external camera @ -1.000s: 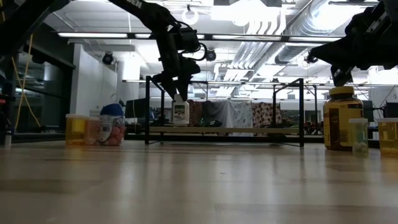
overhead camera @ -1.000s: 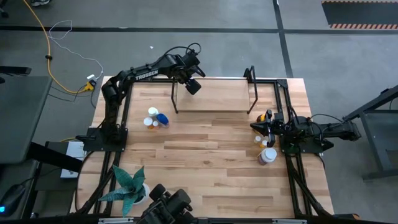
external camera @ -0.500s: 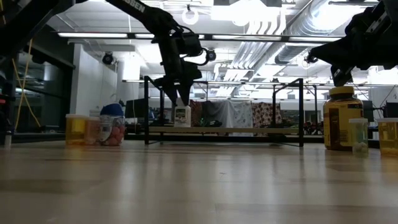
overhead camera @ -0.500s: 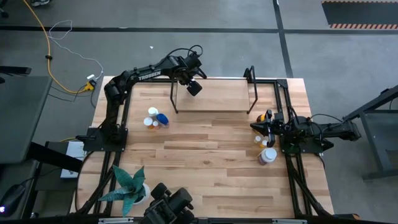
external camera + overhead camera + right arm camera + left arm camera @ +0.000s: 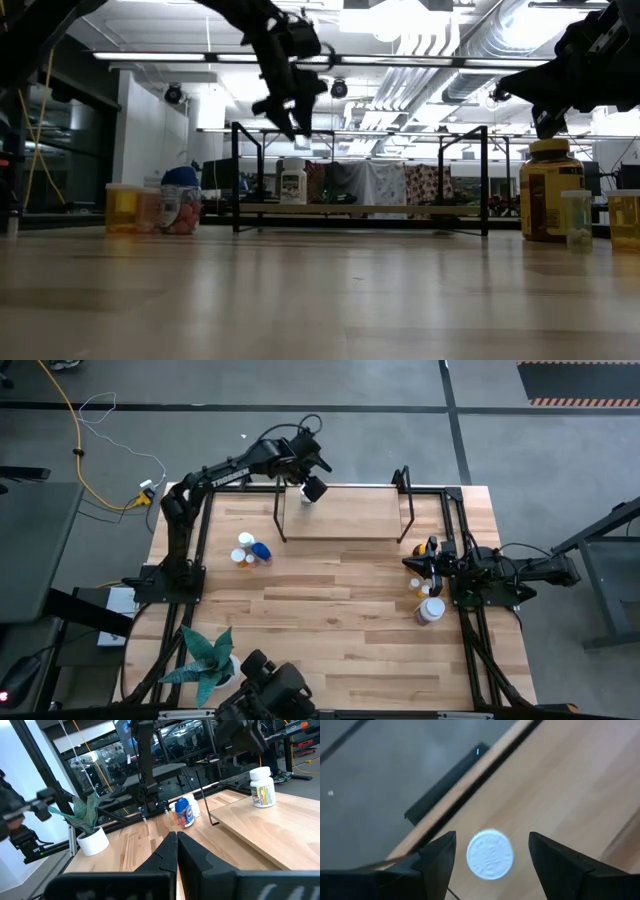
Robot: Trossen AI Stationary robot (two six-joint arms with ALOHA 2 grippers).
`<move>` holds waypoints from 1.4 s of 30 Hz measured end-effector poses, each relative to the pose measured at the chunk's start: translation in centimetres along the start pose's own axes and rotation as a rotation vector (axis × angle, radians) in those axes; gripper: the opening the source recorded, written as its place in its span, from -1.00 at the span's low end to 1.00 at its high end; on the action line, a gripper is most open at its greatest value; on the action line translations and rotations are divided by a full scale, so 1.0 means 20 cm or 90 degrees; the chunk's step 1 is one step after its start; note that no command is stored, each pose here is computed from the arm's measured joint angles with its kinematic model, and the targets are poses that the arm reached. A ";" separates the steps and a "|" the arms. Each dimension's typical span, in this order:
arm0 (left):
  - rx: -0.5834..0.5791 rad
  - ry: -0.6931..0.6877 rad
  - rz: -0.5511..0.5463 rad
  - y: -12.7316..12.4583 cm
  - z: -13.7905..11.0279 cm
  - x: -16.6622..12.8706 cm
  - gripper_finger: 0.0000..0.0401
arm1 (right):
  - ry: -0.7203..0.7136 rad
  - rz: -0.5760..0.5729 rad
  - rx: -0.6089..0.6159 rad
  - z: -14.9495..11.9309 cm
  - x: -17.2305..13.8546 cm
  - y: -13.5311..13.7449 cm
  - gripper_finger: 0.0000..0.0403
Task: Pick and place medicine bottles onto shelf by color
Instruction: Put the large yellow pill bottle on the shelf
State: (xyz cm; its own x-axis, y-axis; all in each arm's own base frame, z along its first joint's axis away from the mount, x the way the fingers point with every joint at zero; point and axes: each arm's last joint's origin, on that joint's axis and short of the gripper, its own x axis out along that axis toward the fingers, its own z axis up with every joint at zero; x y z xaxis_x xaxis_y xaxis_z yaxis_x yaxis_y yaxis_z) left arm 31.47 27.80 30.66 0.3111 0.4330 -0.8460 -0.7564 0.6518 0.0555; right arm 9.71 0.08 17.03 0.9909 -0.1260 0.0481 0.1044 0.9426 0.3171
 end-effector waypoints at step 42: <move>0.161 -0.750 -0.471 -0.34 -1.33 -0.63 0.08 | 0.000 0.000 0.000 0.00 0.00 0.00 -1.00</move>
State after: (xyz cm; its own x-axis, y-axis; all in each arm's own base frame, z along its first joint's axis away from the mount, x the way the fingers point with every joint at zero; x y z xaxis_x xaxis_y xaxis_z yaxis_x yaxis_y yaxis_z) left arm 17.43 1.29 26.81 0.9711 0.1242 0.2038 -0.1267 0.9919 -0.0012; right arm 9.72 0.08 17.03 0.9909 -0.1258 0.0483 0.1042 0.9426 0.3172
